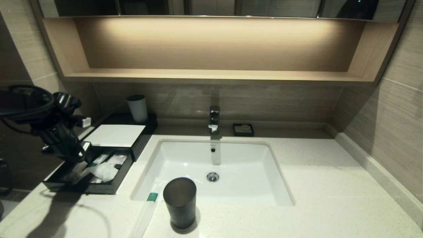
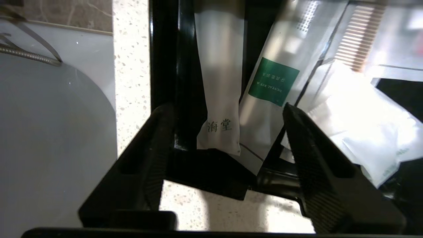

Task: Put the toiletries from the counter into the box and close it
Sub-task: Place the bathroom toiletry into the drawer, then pick up the bathroom toiletry

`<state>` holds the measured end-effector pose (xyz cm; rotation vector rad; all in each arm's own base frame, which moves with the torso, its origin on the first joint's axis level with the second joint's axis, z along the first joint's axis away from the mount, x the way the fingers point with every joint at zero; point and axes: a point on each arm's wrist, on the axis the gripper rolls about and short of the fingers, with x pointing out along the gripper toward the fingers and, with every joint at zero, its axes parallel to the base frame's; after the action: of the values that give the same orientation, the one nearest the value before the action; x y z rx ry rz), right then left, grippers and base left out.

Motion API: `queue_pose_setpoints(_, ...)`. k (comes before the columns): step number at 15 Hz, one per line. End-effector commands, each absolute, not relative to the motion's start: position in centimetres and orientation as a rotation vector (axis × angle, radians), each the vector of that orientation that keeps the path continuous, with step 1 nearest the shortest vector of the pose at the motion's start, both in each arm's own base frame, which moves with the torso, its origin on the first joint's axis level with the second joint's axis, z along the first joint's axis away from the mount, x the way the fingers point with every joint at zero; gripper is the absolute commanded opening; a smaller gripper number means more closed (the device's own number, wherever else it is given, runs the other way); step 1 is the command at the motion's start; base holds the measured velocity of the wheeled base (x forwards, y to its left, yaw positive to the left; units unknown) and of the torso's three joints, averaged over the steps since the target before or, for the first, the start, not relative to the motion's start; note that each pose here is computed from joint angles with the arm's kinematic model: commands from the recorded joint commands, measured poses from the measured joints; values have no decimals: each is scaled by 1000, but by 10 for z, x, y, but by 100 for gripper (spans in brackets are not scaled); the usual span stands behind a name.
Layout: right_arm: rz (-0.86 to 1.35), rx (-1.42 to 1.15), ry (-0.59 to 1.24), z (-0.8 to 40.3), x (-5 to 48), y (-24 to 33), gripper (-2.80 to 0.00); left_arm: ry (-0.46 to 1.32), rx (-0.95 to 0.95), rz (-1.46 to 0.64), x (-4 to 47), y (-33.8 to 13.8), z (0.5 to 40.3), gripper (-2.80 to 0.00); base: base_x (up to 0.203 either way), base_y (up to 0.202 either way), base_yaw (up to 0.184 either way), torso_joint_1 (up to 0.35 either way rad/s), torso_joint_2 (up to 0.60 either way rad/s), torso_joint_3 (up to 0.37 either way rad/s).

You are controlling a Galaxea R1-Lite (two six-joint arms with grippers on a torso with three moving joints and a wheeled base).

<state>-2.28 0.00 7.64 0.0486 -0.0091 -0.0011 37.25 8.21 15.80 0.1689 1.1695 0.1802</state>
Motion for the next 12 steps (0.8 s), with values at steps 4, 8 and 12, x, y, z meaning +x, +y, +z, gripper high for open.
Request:
queue_pose_setpoints(4,-1,49,-8,76,-23,0,-280,1045,177,177,347,67,207,0,0,0,0,0,0,0)
queue_pose_setpoints(8,-1,49,-8,76,-23,0,-280,986,143,183,322,54,233,-280,0,0,0,0,0,0)
queue_pose_setpoints(12,-1,49,-9,77,-23,0,-280,937,87,50,279,33,251,-280,0,0,0,0,0,0)
